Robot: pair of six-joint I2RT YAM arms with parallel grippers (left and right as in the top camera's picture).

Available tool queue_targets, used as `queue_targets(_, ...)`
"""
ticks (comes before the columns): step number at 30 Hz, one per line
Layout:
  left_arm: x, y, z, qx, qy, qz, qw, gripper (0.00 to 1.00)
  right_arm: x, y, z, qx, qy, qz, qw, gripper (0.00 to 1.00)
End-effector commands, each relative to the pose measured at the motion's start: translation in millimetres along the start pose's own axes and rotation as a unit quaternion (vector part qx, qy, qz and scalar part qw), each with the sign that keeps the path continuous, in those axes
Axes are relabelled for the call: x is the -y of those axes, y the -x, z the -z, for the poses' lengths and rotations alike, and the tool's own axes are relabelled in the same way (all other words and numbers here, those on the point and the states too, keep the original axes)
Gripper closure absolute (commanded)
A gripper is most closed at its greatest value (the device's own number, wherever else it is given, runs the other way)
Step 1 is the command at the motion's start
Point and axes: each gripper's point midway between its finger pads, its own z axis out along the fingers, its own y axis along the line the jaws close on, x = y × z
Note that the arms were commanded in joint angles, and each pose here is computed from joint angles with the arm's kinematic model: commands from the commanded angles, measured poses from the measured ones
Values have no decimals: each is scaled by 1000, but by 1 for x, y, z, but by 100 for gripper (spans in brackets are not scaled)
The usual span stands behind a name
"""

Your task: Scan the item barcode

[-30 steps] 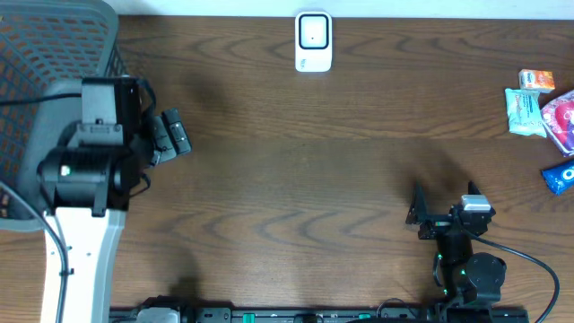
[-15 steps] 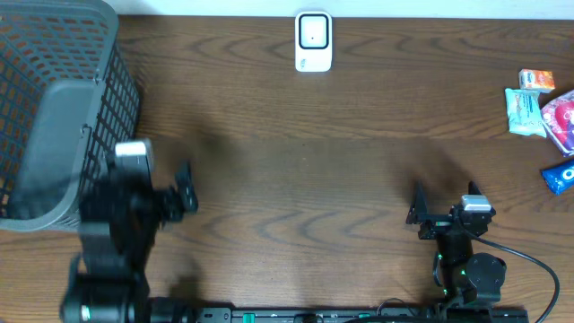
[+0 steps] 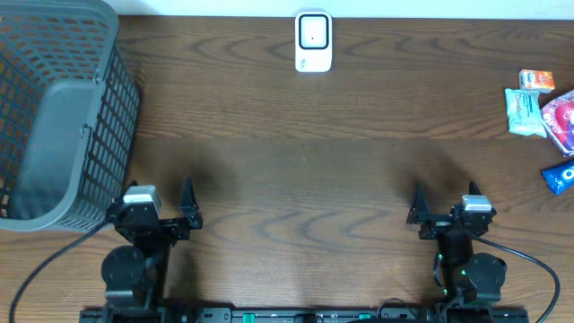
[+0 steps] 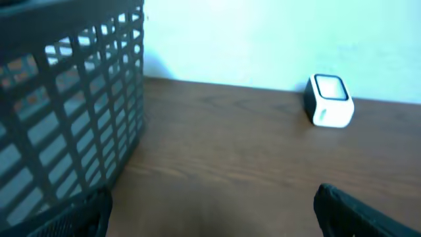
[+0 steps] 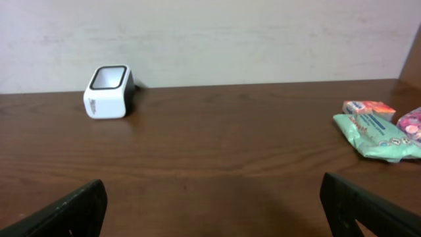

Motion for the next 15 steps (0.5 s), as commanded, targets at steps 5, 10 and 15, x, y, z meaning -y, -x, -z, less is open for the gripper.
queue_targets(5,-2,-10,-4,55,-6,26,998,2,1,0,0,1,-2,-7,1000,1)
queue_targets(10,-3,-12,-11,88,-11,34,995,2,1,0,0,0,-2,-7,1000,1)
queue_targets(15,-3,-16,-14,96,-14,47,994,2,1,0,0,0,-2,-7,1000,1)
